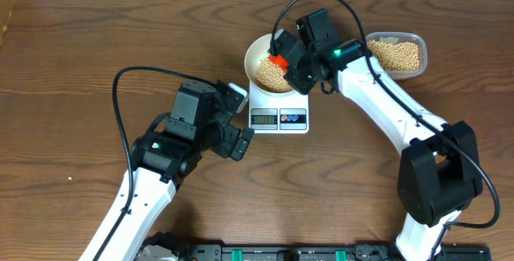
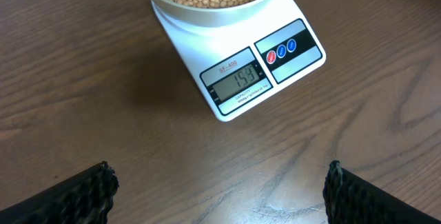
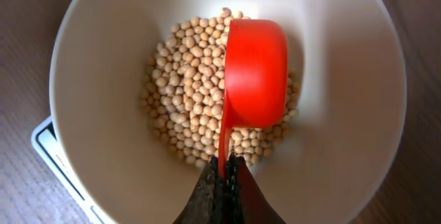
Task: Scoop item into bowl and weigh 50g on scale
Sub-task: 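Tilt the scoop down into the bowl to pour soybeans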
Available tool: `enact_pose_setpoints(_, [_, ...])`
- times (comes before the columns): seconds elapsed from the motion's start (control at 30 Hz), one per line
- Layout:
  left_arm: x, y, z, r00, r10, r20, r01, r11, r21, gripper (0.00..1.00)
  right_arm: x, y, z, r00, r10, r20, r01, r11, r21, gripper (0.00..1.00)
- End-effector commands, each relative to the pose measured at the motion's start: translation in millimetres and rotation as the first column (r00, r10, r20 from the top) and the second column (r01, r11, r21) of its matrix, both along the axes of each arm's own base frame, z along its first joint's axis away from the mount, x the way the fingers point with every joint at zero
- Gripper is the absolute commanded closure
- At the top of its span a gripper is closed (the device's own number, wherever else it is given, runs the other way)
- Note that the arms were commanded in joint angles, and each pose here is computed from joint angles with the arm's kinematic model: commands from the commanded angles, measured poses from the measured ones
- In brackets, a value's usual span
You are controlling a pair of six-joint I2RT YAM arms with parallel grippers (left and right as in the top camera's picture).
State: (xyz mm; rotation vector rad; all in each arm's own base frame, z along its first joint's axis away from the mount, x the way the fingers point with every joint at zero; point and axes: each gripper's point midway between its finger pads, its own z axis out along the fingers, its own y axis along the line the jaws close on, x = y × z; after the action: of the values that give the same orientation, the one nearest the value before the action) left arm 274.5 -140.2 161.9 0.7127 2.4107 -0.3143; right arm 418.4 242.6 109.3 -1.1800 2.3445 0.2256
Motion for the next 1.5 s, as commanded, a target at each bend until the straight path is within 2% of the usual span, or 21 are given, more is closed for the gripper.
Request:
enact_pose_setpoints(0.0, [-0.3,2.2,-3.8,1.0,0.011,-0.007,-0.011,1.0,0.012,0.02,-7.8,13.0,-2.2,0.999,0.044,-0.022,-0.044,0.999,0.014,0.99])
enact_pose_setpoints(0.2, [-0.3,2.2,-3.8,1.0,0.011,-0.007,-0.011,1.0,0.012,0.02,-18.7,24.3,-0.5,0.994,0.077,-0.072,-0.071,0.994,0.084,0.99])
enact_pose_setpoints(0.43, [-0.3,2.2,-3.8,1.0,0.01,-0.007,-0.01,1.0,0.012,0.02,-17.2,23.9,0.5,0.995,0.055,-0.082,-0.047,0.994,0.101,0.99])
enact_pose_setpoints(1.23, [-0.3,2.2,-3.8,1.0,0.01,-0.007,-0.01,1.0,0.012,0.02,28.8,-40.4,1.6,0.976,-0.213,-0.049,0.216,0.974,0.074,0.99])
enact_pose_setpoints(1.47, [-0.3,2.2,-3.8,1.0,0.01,-0.007,-0.01,1.0,0.012,0.02,28.7,-39.6,3.1,0.978,-0.2,-0.063,0.206,0.973,0.101,0.99])
